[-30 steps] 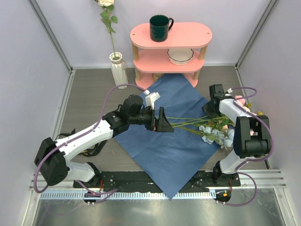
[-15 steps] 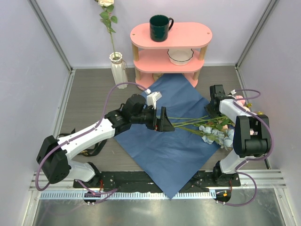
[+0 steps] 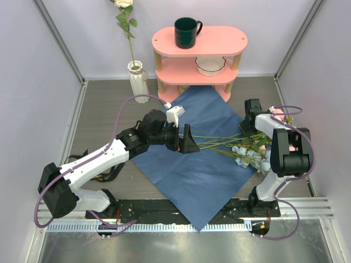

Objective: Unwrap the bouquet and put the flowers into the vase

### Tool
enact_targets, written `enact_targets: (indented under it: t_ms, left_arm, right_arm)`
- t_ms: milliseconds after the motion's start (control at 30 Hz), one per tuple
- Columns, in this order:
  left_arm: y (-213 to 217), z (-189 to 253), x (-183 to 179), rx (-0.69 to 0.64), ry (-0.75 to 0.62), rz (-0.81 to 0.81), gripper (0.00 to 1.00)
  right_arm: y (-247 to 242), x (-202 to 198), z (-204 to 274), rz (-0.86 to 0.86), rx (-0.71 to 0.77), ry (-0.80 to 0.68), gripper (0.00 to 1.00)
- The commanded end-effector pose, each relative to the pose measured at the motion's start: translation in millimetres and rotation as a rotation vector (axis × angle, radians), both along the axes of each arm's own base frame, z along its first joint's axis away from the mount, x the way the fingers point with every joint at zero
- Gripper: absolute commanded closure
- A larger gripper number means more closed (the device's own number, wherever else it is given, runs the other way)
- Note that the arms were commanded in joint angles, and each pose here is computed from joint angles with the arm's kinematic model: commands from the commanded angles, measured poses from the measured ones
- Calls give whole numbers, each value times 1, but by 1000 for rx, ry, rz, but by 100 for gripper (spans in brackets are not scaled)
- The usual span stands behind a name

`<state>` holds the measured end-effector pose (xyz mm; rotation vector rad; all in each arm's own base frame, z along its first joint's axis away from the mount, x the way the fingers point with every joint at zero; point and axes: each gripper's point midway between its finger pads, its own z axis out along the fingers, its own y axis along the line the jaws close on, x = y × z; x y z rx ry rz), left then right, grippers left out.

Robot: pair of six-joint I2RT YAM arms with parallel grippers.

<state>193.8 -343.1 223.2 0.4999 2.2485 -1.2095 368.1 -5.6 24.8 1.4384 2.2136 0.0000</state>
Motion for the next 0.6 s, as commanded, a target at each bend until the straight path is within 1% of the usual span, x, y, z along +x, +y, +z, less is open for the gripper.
enact_targets:
  t_ms: [0,33,67,200,400,467,533,567]
  left_arm:
    - [4,27,1,-28,-79,7,11]
    - [5,28,2,-28,-81,11,11]
    - [6,28,1,-28,-82,12,11]
    - [7,28,2,-23,-88,13,11]
    - [6,23,3,-10,-85,13,11]
    - [5,24,4,-9,-87,10,11]
    - [4,23,4,-7,-89,8,11]
    - [4,21,6,-3,-88,9,11]
  right_arm:
    - [0,24,21,-18,14,-89,88]
    - [1,26,25,-16,16,-99,91]
    - [3,29,31,-11,24,-113,99]
    - [6,32,48,-7,39,-165,99]
    - [4,36,53,65,-2,-195,99]
    - [5,30,48,66,4,-159,82]
    - [6,24,41,54,17,-139,59]
    - [5,24,40,49,13,-139,57]
